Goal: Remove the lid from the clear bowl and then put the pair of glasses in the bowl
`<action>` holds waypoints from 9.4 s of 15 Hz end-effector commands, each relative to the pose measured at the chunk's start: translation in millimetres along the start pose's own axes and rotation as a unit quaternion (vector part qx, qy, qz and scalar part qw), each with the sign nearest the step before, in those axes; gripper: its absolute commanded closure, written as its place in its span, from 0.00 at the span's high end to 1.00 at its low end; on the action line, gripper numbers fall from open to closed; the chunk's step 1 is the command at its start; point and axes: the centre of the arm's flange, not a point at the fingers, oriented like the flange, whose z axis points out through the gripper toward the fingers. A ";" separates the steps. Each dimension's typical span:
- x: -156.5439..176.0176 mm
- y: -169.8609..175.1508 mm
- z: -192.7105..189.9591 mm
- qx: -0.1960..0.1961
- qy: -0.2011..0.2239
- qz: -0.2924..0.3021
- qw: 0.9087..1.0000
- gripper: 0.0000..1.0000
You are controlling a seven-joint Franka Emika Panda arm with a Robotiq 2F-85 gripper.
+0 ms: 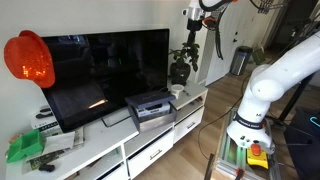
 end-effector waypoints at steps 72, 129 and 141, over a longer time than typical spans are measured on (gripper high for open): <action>-1.0 231.1 423.5 0.116 -0.056 0.516 0.847 0.02; -45.7 272.4 549.9 0.072 -0.029 0.536 0.840 0.36; -47.1 300.5 531.8 0.025 0.001 0.544 0.839 0.94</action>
